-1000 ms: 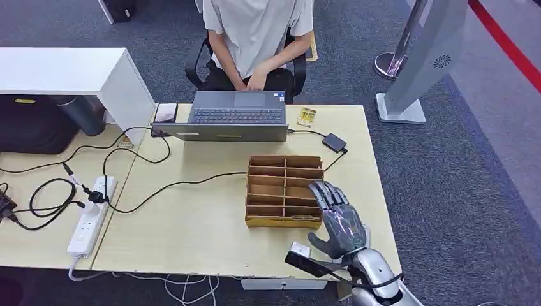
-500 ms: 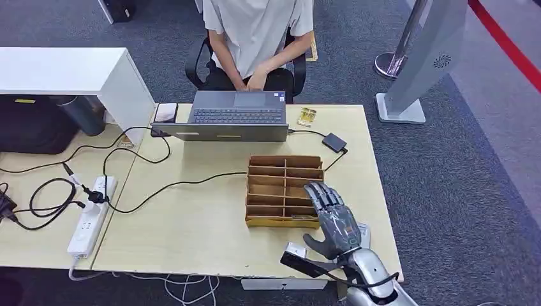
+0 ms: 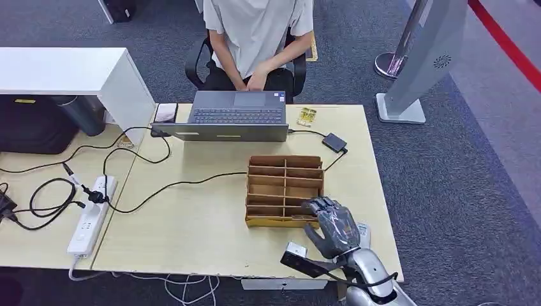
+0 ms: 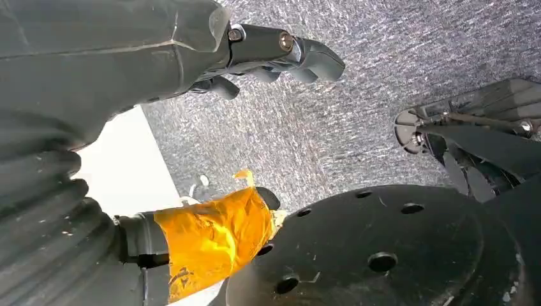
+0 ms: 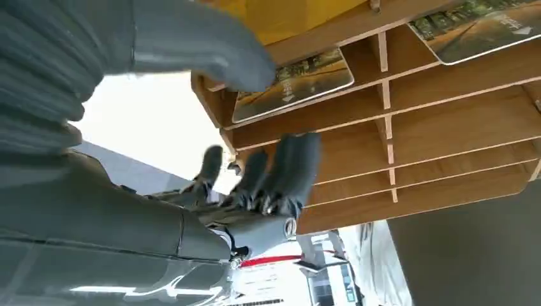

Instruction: Pass the card to the sensor for recognition and then transmit it.

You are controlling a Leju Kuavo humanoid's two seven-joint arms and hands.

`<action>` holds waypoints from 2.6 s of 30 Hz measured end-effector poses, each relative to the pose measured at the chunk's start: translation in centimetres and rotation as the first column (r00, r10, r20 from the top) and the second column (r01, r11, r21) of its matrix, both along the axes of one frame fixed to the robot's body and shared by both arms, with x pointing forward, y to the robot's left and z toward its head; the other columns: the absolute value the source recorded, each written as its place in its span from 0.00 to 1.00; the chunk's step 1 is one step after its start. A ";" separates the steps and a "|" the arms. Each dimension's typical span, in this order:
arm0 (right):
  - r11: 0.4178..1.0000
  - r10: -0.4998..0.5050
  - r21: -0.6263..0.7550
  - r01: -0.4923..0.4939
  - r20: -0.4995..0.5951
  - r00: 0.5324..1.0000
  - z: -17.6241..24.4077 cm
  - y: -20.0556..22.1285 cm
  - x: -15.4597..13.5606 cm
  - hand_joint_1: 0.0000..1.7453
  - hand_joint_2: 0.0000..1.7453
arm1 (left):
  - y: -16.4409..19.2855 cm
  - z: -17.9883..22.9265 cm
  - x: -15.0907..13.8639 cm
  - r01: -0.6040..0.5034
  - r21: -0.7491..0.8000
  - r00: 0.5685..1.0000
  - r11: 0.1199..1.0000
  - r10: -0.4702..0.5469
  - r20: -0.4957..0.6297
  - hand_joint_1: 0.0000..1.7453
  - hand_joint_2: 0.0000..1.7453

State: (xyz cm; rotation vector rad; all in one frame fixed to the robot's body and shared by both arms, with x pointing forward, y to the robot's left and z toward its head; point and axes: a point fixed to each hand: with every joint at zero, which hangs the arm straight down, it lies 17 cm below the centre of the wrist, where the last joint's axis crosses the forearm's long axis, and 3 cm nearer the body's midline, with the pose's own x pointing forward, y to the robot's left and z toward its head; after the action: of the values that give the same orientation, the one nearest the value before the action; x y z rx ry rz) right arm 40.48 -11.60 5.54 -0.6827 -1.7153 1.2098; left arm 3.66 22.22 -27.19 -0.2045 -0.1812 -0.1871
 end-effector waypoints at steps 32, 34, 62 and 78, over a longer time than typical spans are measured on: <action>0.988 0.034 0.153 -0.014 -0.128 0.991 0.6 -1.5 0.2 1.00 1.00 | 0.3 0.0 0.1 -0.012 -0.001 1.000 1.000 0.012 0.012 0.00 1.00; 0.982 0.067 0.187 -0.034 -0.175 0.982 0.9 -1.4 0.9 1.00 1.00 | 0.2 0.1 0.1 -0.010 -0.007 1.000 1.000 0.010 0.009 0.00 1.00; 0.907 -0.247 0.400 0.130 0.254 0.935 23.2 -12.1 17.0 1.00 1.00 | 1.1 0.1 0.3 0.025 -0.001 0.999 1.000 -0.025 0.020 0.00 1.00; 0.937 -0.300 0.293 0.189 0.400 0.866 24.6 -11.4 18.1 0.00 1.00 | 0.6 0.3 1.2 0.037 -0.017 0.998 0.999 -0.036 0.058 0.00 1.00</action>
State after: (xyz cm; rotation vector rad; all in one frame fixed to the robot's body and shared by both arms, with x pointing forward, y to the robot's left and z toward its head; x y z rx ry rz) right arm 58.58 -22.97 30.13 -1.0462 -2.0280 0.6761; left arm 4.86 22.85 -26.87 -0.2210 -0.2369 -0.2283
